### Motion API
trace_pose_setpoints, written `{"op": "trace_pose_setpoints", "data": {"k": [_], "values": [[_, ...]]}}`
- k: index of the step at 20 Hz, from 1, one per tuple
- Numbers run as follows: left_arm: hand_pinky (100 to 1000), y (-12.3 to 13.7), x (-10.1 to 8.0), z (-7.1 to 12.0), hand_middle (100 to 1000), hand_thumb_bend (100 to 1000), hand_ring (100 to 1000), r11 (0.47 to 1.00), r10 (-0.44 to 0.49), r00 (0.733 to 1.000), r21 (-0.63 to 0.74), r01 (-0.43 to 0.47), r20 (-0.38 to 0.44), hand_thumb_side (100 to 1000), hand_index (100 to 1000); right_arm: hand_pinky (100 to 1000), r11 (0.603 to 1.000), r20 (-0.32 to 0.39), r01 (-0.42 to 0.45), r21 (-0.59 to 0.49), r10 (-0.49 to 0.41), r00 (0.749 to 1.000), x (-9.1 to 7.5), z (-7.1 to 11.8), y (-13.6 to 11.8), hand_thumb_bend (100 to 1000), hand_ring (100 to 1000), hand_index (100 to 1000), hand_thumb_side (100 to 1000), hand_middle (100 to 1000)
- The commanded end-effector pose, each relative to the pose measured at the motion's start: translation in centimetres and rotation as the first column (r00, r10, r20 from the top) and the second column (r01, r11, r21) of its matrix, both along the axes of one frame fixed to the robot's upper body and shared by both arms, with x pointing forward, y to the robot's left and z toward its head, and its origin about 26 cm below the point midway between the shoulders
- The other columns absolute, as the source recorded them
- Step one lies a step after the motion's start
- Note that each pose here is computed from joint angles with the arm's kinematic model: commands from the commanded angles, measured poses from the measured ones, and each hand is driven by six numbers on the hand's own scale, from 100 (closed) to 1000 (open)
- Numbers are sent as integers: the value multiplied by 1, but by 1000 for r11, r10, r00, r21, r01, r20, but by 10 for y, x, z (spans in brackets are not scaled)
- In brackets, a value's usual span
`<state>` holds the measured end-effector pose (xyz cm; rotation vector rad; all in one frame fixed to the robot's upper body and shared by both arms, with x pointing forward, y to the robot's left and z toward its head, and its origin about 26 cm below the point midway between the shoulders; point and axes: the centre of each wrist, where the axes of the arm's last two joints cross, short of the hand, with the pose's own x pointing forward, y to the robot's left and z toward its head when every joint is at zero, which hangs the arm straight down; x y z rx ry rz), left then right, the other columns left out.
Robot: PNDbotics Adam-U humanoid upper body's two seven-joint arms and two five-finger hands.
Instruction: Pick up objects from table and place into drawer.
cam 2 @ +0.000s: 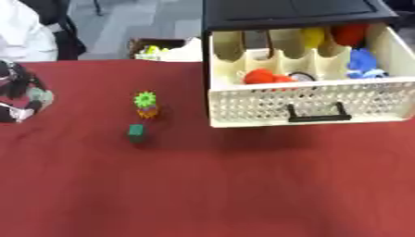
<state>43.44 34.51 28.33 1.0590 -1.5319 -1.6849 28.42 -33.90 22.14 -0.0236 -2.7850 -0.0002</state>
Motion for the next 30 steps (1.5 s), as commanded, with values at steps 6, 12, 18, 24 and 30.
{"op": "trace_pose_setpoints", "data": {"k": [6, 12, 18, 24, 30], "values": [[366, -42, -7, 47, 344, 100, 387, 989, -143, 986, -30, 147, 88, 260, 594, 625, 999, 1, -26, -31, 26, 1000, -2, 17, -1, 100, 696, 770, 1000, 595], [364, -79, -6, 64, 342, 100, 383, 968, -239, 963, -46, 246, 126, 257, 590, 624, 998, -10, -43, -34, 43, 999, -1, 19, 0, 100, 696, 770, 1000, 595], [364, -110, -8, 78, 341, 100, 381, 939, -326, 931, -60, 339, 163, 255, 589, 624, 997, -20, -61, -39, 61, 998, 0, 23, 2, 100, 697, 770, 1000, 595], [363, -135, -8, 85, 340, 100, 379, 915, -376, 909, -80, 394, 181, 254, 586, 625, 996, -24, -80, -41, 80, 997, 1, 27, 4, 100, 697, 770, 1000, 595], [362, -157, -9, 90, 339, 100, 377, 887, -425, 882, -98, 450, 205, 253, 585, 624, 995, -28, -95, -43, 94, 995, 2, 30, 6, 100, 696, 770, 1000, 594]]}}
